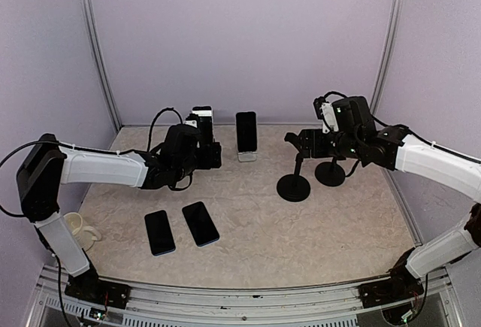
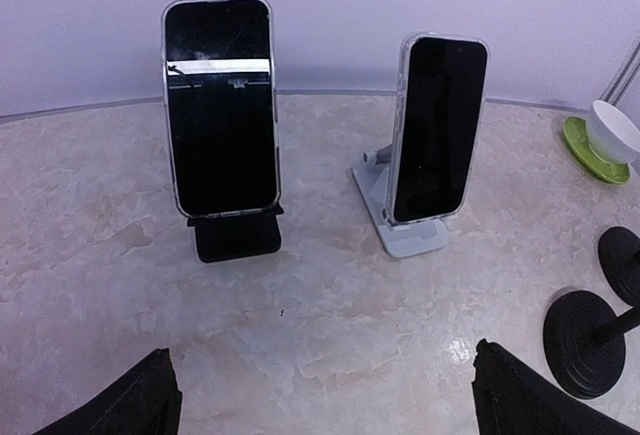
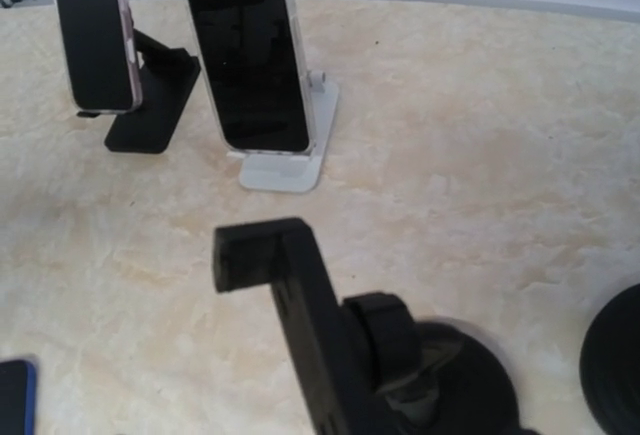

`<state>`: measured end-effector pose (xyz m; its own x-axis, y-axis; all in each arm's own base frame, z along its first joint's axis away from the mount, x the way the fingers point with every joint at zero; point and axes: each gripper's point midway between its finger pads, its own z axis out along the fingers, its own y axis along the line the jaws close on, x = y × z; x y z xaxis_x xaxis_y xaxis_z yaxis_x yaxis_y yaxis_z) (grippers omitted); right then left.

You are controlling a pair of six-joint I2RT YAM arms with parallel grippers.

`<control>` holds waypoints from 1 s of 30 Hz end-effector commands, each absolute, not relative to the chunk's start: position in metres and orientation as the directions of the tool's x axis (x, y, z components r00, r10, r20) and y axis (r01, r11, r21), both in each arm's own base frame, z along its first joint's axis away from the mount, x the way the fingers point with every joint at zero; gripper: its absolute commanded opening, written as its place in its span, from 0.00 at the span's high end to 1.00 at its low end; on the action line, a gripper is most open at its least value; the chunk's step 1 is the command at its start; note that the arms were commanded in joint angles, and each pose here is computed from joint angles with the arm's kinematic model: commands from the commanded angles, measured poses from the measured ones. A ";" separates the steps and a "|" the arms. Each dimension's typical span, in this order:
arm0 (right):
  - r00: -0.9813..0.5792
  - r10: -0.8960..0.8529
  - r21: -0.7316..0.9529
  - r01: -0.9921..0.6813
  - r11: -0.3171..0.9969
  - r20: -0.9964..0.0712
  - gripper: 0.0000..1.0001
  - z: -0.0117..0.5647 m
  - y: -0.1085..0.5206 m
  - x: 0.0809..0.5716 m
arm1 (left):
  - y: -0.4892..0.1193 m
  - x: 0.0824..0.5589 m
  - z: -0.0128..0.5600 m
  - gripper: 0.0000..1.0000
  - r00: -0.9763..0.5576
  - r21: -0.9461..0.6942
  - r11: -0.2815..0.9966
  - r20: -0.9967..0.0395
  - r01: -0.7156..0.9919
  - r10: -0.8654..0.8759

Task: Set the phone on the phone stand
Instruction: Move the phone stand to the center of the board.

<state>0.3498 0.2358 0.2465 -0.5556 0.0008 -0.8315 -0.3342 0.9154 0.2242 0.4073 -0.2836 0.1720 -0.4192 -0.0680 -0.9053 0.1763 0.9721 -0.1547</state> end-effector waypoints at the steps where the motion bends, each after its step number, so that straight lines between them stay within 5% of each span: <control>1: -0.570 0.023 0.269 -0.351 0.897 -0.821 0.23 0.239 0.240 0.351 | -0.282 0.400 0.188 0.01 -0.394 -0.200 0.962 -0.912 0.187 -0.114; 17: -0.576 0.034 0.299 -0.373 0.878 -0.817 0.38 0.220 0.238 0.357 | -0.277 0.396 0.178 0.01 -0.405 -0.199 0.963 -0.907 0.180 -0.112; 30: -0.547 0.010 0.289 -0.428 0.856 -0.837 0.68 0.220 0.241 0.355 | -0.277 0.395 0.174 0.01 -0.412 -0.195 0.965 -0.905 0.178 -0.107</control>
<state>0.3530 0.2414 0.2162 -0.5727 0.0108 -0.8197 -0.4061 0.8649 0.2951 0.3980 -0.2749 0.1643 -0.4292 -0.0844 -0.8992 0.1662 0.9713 -0.1704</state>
